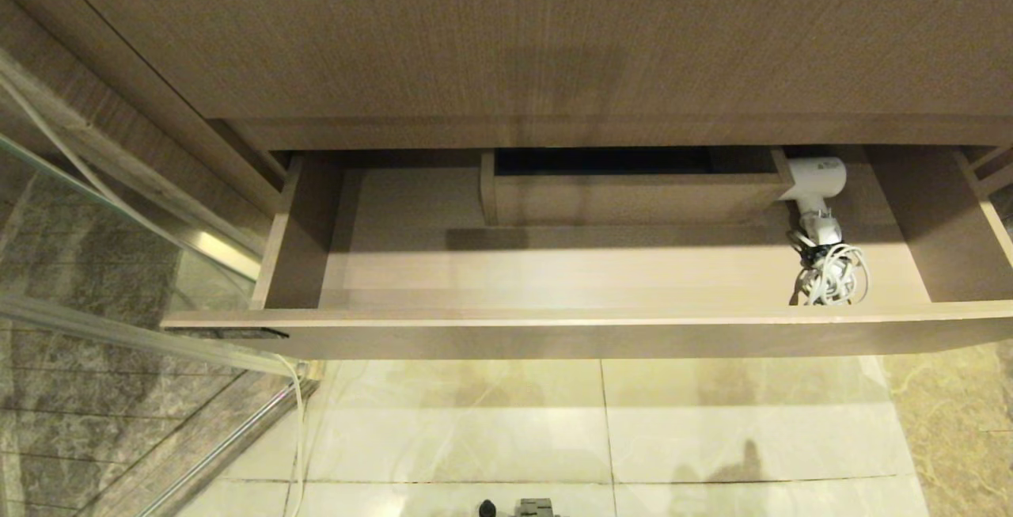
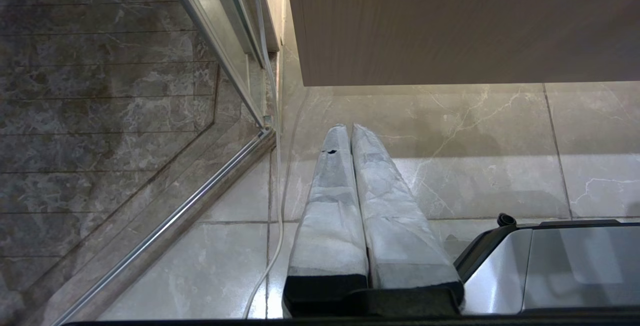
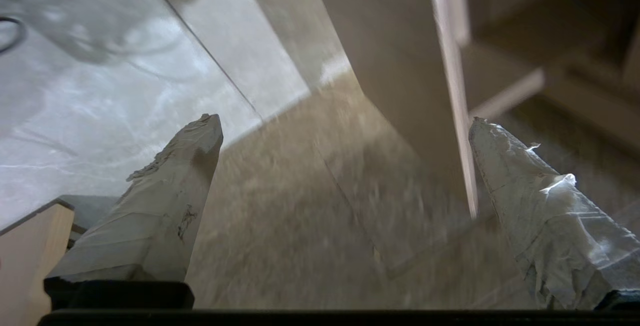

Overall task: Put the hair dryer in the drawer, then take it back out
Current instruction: Pull open the drawer

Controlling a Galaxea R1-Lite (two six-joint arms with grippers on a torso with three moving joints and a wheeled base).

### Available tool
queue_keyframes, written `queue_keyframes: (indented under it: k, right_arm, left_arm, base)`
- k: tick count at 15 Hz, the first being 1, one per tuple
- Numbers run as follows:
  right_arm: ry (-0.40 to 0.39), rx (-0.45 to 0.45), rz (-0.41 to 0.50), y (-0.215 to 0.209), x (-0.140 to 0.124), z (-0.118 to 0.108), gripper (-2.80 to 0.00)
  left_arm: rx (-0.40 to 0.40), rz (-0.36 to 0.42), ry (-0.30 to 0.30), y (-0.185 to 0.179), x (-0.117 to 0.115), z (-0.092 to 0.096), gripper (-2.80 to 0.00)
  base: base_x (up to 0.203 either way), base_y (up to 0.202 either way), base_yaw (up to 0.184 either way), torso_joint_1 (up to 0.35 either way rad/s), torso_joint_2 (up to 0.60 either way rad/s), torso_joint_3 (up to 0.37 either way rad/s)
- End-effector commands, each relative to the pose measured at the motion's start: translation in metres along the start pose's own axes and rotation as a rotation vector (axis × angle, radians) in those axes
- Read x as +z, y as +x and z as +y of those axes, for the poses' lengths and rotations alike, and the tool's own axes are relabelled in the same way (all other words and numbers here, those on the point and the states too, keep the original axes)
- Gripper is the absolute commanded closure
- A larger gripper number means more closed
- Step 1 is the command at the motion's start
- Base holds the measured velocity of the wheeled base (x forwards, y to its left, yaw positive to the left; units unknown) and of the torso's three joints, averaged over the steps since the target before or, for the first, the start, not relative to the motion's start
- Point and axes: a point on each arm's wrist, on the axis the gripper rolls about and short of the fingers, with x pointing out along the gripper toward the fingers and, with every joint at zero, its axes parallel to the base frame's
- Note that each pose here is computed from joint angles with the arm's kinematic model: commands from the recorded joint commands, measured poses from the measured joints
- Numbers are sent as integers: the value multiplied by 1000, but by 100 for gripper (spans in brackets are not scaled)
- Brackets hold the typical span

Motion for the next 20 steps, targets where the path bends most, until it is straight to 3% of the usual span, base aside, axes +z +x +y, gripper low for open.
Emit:
queue_keyframes:
  k: [1, 8, 9, 16, 20]
  right_arm:
    - [29, -55, 28, -9, -5, 0, -280]
    - [114, -204, 122, -34, -16, 6, -280]
    - [118, -206, 133, -34, -16, 5, 0]
    - [156, -220, 163, -34, -18, 8, 0]
    - [237, -214, 164, -25, -16, -2, 0]
  left_arm:
    - [0, 0, 0, 0, 0, 0, 0]
    - [0, 0, 0, 0, 0, 0, 0]
    - [0, 0, 0, 0, 0, 0, 0]
    - [0, 0, 0, 0, 0, 0, 0]
    - [0, 0, 0, 0, 0, 0, 0]
  base:
    - [0, 0, 0, 0, 0, 0]
    - [0, 0, 0, 0, 0, 0]
    - [0, 0, 0, 0, 0, 0]
    - [0, 0, 0, 0, 0, 0]
    - [0, 0, 0, 0, 0, 0]
